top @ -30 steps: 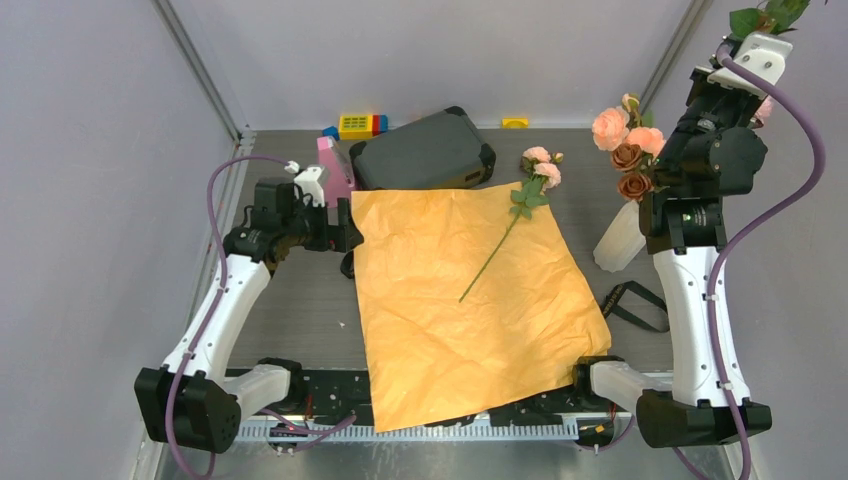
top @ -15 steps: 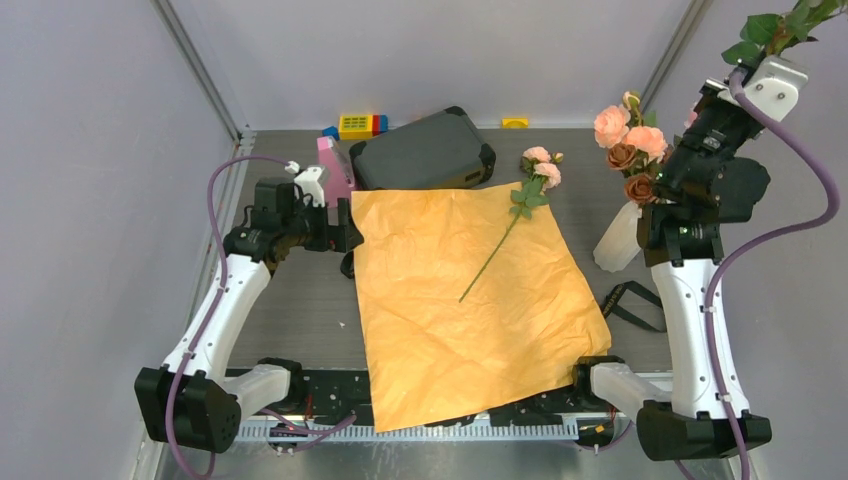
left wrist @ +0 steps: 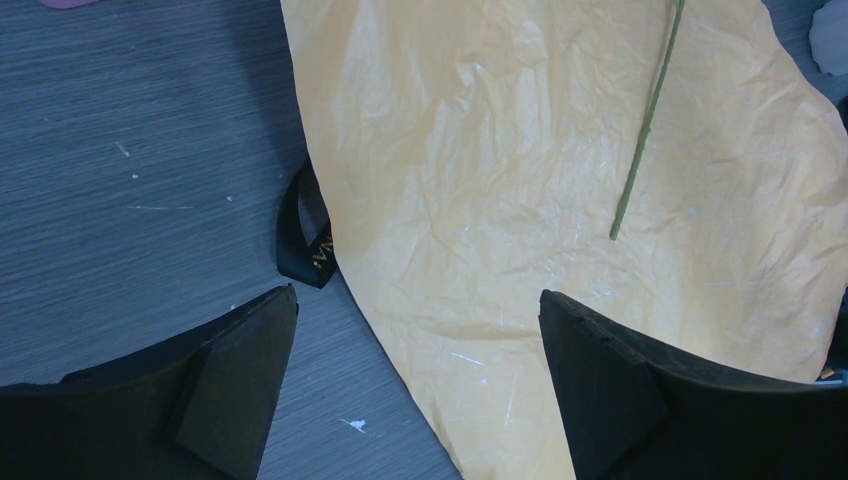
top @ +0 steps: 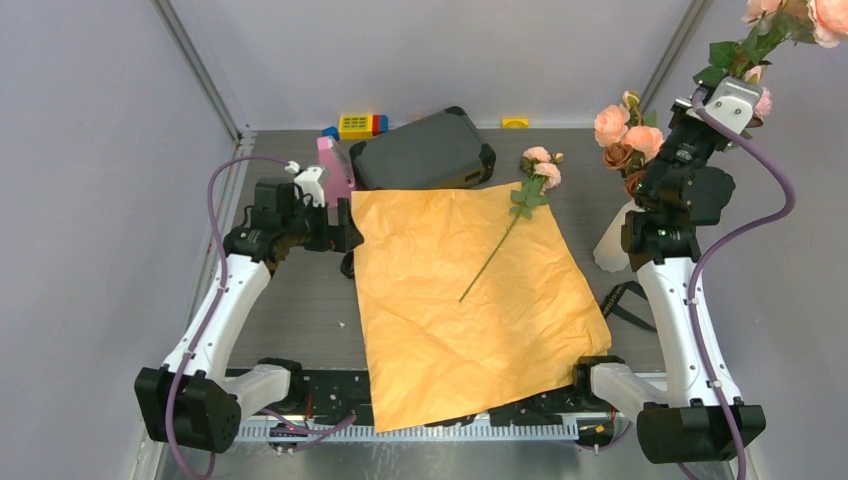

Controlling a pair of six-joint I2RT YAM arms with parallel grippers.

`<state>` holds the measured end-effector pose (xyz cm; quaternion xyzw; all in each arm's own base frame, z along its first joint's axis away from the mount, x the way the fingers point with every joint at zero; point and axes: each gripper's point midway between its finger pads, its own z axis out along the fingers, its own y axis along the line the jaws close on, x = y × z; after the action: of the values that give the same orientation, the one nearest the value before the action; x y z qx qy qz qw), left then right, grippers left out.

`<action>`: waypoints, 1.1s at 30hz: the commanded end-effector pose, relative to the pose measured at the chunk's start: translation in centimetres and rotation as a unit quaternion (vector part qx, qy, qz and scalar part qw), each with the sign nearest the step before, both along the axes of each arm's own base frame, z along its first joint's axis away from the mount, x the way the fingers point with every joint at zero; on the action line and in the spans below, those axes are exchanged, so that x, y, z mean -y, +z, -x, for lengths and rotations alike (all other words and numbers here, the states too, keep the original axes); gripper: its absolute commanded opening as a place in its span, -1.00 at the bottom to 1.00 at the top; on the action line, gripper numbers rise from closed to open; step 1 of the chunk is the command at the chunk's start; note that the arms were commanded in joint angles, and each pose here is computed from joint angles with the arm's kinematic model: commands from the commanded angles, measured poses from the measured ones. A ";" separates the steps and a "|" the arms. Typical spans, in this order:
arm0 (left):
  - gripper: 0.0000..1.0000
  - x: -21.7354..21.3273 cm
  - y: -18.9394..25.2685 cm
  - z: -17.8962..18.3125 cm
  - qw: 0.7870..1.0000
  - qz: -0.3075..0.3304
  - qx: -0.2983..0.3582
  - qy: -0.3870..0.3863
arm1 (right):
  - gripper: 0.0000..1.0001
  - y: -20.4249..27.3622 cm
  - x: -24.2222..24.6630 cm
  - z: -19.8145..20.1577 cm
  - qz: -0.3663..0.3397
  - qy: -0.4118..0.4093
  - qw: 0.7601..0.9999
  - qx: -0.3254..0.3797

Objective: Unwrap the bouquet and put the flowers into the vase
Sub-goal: Insert the fake flower into the vase.

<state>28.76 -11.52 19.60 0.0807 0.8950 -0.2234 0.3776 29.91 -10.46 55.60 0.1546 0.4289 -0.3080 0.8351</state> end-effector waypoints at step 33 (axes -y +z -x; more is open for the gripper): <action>0.86 0.6 0.4 0.2 1.000 0.015 0.007 -0.019 | -0.47 -7.1 0.7 1.1 -0.048 -0.003 0.999 -0.015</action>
<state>28.53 -11.85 19.54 0.0902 0.8932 -0.2321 0.3745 29.94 -10.95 47.72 0.1677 0.4707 -0.3066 0.8101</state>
